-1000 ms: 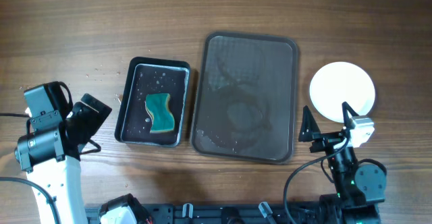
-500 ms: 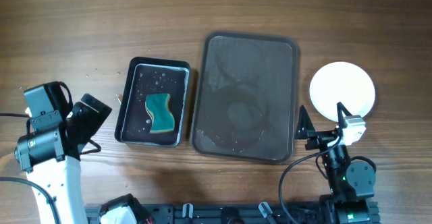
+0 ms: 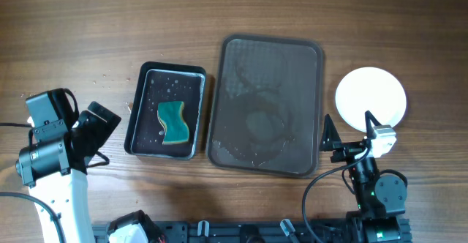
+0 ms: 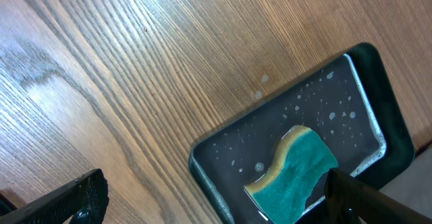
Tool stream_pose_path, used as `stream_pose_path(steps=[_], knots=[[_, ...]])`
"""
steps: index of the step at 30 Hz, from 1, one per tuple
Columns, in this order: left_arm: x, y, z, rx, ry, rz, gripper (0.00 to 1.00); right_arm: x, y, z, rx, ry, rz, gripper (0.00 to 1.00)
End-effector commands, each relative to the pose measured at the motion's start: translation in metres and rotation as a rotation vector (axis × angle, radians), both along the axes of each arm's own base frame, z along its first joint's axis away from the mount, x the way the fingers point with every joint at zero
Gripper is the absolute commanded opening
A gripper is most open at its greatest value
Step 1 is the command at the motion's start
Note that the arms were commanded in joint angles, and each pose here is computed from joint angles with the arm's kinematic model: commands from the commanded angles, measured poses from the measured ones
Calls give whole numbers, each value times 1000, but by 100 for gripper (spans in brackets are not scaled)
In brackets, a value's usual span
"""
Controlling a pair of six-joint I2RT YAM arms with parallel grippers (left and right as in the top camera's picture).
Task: Clean dirty plates on tray and stack at the side
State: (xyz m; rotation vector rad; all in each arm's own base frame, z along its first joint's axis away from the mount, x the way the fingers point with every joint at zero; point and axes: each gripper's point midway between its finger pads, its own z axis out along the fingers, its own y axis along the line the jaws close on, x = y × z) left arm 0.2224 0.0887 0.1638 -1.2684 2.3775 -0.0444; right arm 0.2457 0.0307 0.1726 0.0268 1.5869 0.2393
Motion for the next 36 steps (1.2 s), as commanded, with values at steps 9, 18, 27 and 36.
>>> stream_pose_path(steps=[9, 18, 27, 36], knots=[[5, -13, 9, -6, -43, -42, 100, 0, -4, 4, -10, -21, -21, 100], [9, -50, 23, 7, -104, -199, 100, 0, -4, 4, -10, -21, -21, 100], [22, -81, 102, 159, -545, -420, 100, 0, -4, 4, -10, -21, -21, 100], [15, -97, 115, 276, -995, -502, 100, 0, -4, 4, -10, -21, -21, 100]])
